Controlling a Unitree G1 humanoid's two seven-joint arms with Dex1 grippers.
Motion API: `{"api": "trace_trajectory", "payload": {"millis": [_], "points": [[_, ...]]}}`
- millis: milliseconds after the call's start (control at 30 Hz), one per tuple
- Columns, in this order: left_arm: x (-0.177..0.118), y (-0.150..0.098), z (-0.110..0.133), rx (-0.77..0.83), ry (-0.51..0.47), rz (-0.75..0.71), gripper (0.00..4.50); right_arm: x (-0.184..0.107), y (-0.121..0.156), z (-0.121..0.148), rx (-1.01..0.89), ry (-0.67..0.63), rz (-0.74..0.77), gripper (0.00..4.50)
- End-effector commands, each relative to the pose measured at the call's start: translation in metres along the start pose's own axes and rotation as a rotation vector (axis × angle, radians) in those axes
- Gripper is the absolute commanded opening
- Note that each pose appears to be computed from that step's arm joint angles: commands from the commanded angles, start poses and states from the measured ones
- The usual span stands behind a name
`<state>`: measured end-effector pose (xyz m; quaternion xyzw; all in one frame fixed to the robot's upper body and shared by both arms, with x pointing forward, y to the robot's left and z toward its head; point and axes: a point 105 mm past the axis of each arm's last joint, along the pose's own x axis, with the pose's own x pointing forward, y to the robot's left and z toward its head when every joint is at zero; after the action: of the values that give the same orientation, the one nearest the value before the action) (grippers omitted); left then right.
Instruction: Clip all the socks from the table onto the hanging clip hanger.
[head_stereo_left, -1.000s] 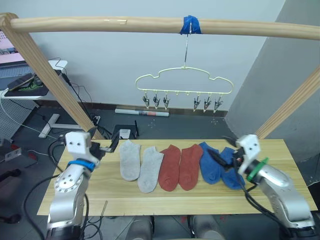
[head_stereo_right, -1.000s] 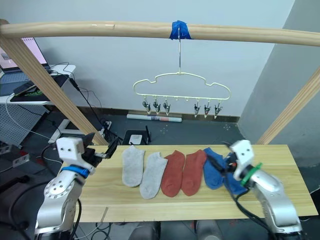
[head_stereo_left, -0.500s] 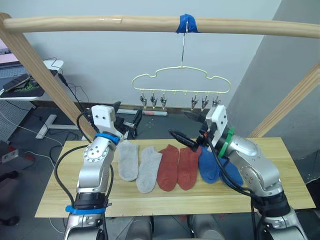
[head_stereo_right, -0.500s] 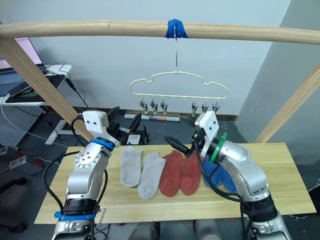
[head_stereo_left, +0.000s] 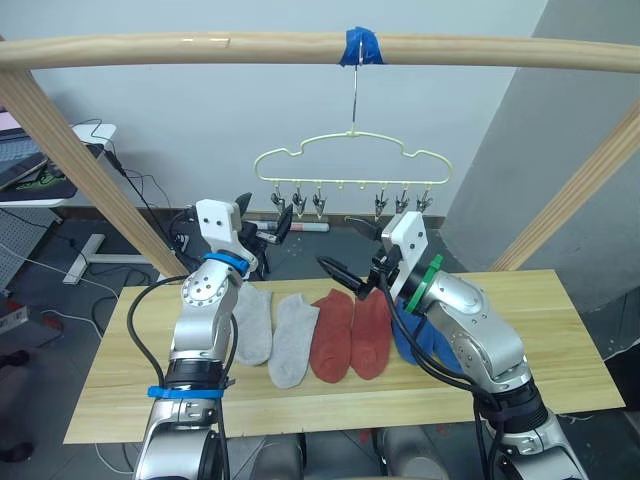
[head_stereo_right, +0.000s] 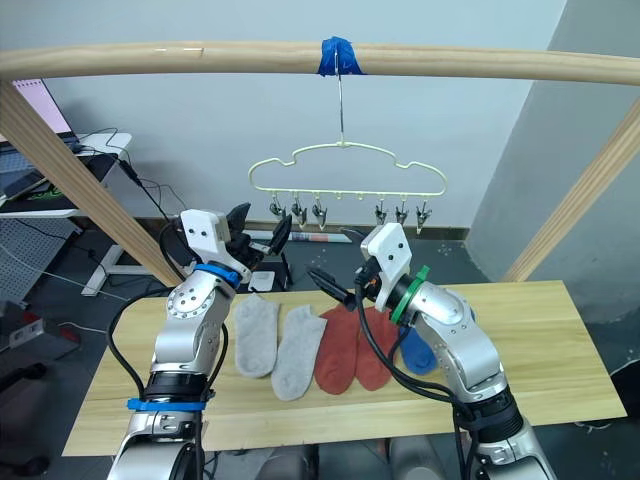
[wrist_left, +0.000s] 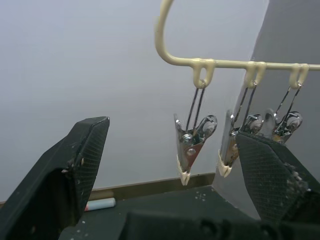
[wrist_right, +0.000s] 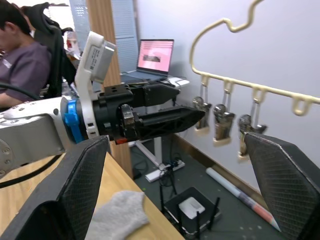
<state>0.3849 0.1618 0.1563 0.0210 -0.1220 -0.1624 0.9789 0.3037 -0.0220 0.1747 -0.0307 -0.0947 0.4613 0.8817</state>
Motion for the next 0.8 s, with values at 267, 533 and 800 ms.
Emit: {"api": "trace_trajectory", "payload": {"millis": [267,533,800], "points": [[0.008,-0.001,0.011,0.045,-0.057,-0.002,4.46,0.0,-0.005,0.021,-0.04,-0.074,-0.004,4.5],[-0.008,0.002,0.018,0.012,-0.073,0.01,4.46,-0.003,-0.006,0.023,-0.03,-0.079,-0.008,4.5],[-0.023,0.008,0.013,0.015,-0.038,0.048,4.46,-0.003,-0.004,0.024,-0.032,-0.073,0.012,4.5]]}}
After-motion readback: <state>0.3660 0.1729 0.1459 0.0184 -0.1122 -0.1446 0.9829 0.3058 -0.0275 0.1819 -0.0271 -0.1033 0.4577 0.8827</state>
